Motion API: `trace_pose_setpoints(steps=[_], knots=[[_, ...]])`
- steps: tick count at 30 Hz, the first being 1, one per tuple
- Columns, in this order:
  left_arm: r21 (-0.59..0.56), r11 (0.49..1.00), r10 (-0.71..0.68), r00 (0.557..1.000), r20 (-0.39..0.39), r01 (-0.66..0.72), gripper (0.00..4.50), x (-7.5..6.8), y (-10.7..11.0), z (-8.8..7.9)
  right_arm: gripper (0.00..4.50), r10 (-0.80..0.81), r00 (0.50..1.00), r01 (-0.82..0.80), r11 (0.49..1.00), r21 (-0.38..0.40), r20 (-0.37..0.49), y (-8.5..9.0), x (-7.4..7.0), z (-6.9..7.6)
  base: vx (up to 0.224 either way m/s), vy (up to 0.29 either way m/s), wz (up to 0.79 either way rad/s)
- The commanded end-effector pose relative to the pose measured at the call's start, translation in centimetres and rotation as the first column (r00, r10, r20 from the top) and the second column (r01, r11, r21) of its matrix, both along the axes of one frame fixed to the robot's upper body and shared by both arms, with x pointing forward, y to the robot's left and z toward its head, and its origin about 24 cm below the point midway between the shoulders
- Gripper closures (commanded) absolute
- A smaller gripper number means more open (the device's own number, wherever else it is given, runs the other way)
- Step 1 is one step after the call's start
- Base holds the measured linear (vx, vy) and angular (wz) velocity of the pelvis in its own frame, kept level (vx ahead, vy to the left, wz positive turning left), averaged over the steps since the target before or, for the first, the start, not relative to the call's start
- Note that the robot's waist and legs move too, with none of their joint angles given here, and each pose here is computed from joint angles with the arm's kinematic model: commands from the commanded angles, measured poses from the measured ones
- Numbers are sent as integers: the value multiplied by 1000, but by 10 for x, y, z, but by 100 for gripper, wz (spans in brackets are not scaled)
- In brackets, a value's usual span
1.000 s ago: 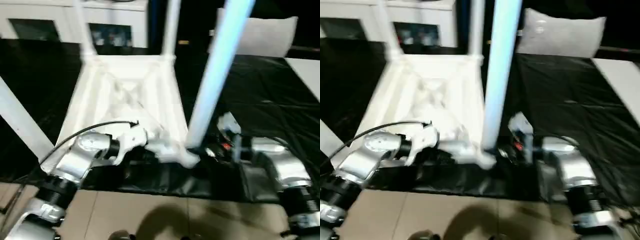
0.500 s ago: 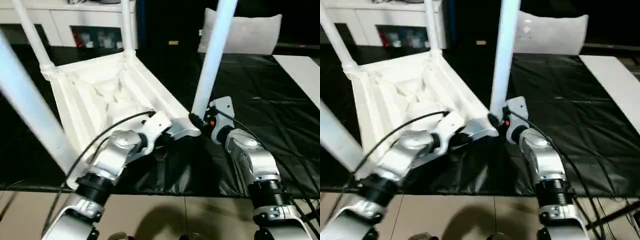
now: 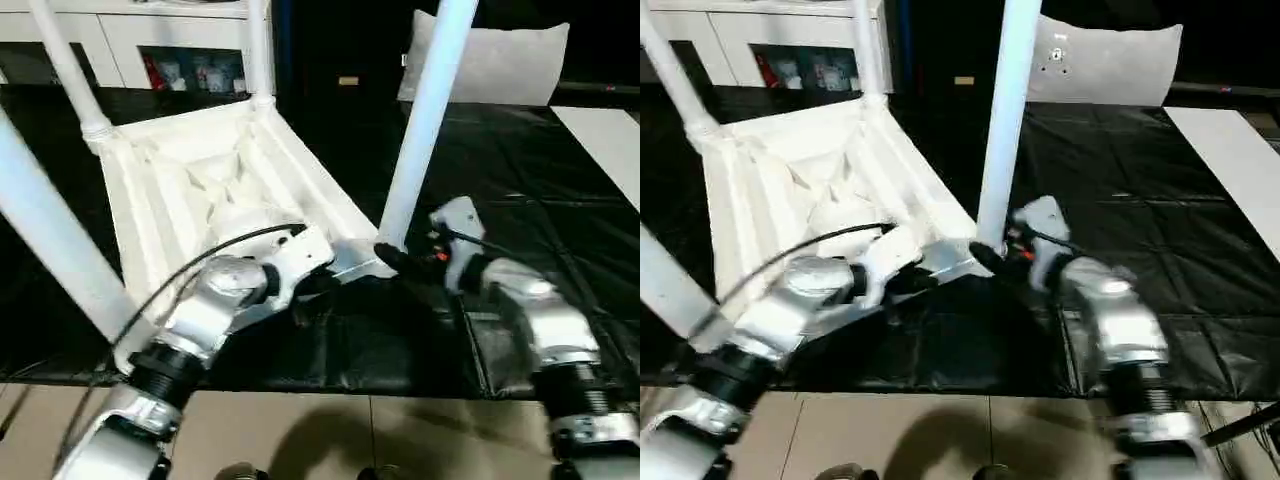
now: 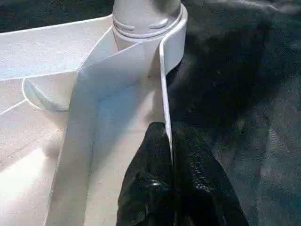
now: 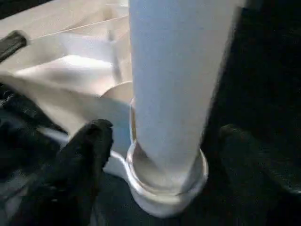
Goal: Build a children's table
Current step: Rotate leg to tighten
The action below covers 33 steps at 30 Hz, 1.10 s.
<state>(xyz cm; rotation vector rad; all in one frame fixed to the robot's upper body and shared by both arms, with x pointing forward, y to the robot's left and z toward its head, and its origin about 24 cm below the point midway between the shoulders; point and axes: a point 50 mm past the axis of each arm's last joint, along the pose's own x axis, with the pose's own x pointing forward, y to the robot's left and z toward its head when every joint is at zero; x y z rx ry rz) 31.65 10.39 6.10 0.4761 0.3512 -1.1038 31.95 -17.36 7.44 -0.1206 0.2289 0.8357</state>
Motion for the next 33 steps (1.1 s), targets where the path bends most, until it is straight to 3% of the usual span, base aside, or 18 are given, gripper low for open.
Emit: trace_pose_setpoints(steps=[1,2,8,11,15,29,33], knots=[[10,997,-71,997,-10,71,450,-4,1,-2,54,100,995,-100,995,-16,24,2,-4,5,0,0,0],[18,992,-125,992,-11,126,450,-7,5,-2,54,178,984,-176,983,-55,27,-2,-7,6,0,0,0],[46,963,-264,963,-51,267,450,-17,16,-1,54,290,957,-290,956,-43,-16,-11,-11,7,0,0,0],[68,930,-355,932,-75,360,450,-23,22,0,89,356,933,-358,932,-55,-44,-12,-12,6,0,0,0],[64,897,-430,897,-98,437,450,-30,24,0,126,429,900,-430,903,7,-80,-9,-15,5,0,0,0],[58,870,-482,869,-107,490,450,-33,20,-1,243,527,842,-522,850,73,-117,1,-20,-2,0,0,0],[55,875,-474,874,-109,482,450,-33,20,-1,249,547,827,-537,837,101,-131,2,-22,-3,0,0,0]])
